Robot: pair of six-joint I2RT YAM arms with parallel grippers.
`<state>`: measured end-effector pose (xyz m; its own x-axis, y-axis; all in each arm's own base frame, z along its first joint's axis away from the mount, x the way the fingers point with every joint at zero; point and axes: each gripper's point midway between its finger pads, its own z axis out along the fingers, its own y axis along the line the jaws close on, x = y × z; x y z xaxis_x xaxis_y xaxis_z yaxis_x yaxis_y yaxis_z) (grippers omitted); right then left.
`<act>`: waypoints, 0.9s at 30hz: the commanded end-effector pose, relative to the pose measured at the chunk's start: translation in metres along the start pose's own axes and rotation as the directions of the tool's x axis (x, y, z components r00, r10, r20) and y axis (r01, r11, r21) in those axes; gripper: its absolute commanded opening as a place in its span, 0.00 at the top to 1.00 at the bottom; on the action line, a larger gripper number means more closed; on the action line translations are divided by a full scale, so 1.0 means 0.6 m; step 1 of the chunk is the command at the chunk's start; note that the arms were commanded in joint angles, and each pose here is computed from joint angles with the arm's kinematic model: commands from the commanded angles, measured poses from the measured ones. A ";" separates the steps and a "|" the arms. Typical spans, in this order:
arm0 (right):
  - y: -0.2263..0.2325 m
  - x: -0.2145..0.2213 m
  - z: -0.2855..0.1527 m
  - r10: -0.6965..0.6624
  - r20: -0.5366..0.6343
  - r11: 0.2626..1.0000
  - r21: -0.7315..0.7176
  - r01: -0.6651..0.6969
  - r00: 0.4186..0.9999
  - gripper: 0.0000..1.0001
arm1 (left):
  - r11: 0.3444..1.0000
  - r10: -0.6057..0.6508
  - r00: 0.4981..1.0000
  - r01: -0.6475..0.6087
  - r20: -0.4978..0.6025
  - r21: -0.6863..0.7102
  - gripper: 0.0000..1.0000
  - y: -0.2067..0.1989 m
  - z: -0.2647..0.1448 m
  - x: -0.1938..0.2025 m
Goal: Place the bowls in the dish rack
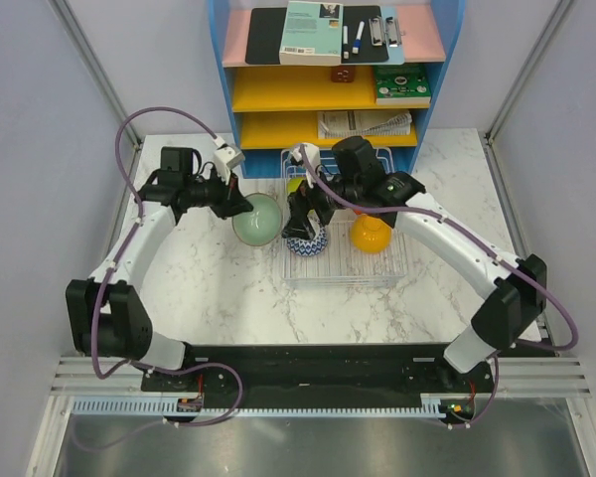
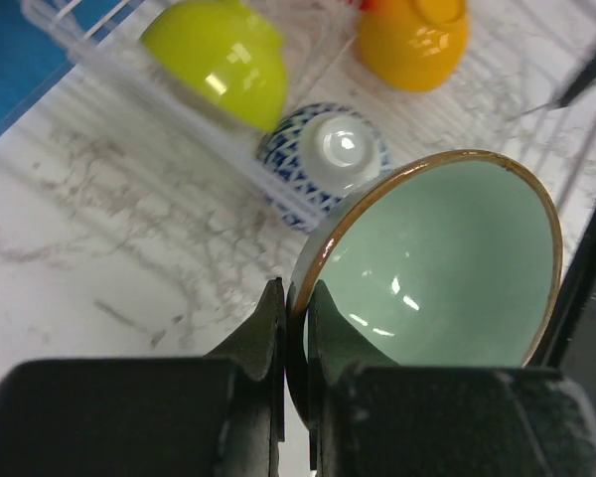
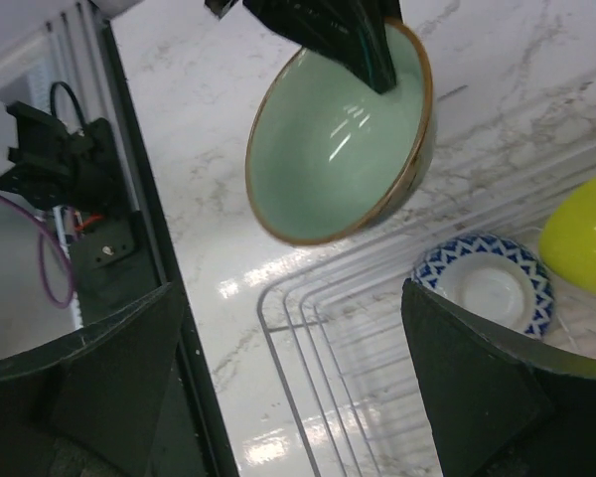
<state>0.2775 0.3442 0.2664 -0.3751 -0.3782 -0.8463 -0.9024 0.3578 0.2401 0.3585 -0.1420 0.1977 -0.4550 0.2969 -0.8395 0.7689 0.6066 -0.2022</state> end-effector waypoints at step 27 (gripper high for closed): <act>-0.006 -0.029 0.025 0.501 -0.016 0.762 -0.466 -0.450 0.865 0.02 | 0.930 0.260 0.917 -0.322 0.303 0.175 0.98 -0.179 -0.063 -0.111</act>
<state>0.2902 0.3611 0.2639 -0.7864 -0.1792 -0.5911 -0.6126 0.1042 0.7835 0.2899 -0.1911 0.2526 -0.2367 0.2614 -0.9358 0.9212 0.3665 -0.1306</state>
